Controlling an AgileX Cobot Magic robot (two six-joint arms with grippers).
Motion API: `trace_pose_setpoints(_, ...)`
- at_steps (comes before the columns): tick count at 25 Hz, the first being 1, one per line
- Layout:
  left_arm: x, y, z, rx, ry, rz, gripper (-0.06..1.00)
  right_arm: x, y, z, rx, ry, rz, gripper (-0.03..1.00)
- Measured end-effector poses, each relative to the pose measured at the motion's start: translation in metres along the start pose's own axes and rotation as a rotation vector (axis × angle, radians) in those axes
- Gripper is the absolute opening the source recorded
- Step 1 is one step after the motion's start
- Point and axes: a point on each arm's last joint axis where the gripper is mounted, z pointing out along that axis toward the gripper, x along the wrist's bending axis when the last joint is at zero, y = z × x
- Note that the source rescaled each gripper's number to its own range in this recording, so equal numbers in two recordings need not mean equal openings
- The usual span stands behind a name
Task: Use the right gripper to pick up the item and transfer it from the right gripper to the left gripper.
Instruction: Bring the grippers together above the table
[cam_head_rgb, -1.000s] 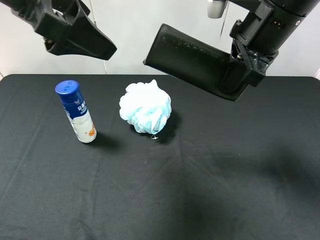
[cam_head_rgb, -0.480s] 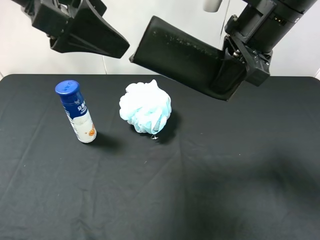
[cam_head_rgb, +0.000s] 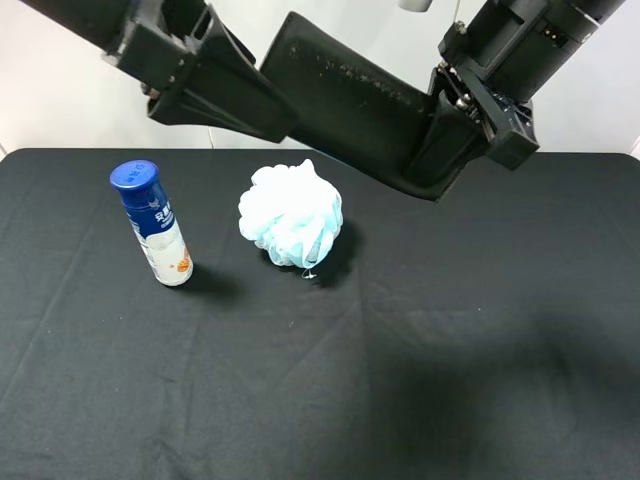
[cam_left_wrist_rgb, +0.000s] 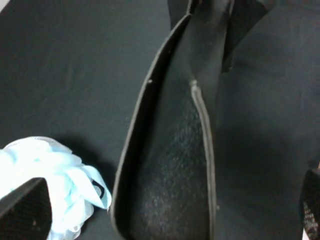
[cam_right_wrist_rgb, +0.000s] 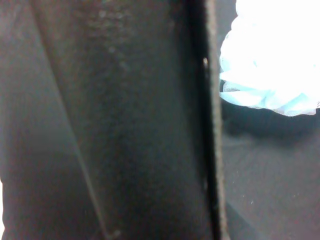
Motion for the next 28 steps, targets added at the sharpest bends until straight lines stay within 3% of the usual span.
trace_pose_setpoints(18,-0.0045,0.0047,-0.0001,-0.053,-0.048,0.026,0.92,0.0043,0.0094,-0.0010,-0.104,0.046,-0.008,0.00)
trace_pose_setpoints(23,-0.0050,0.0044,-0.0001,-0.049,-0.054,0.026,0.81,0.0045,0.0100,-0.0011,-0.110,0.048,-0.013,0.00)
trace_pose_setpoints(28,-0.0048,0.0045,-0.0001,-0.051,-0.051,0.026,0.60,0.0045,0.0100,-0.0011,-0.110,0.048,-0.013,0.00)
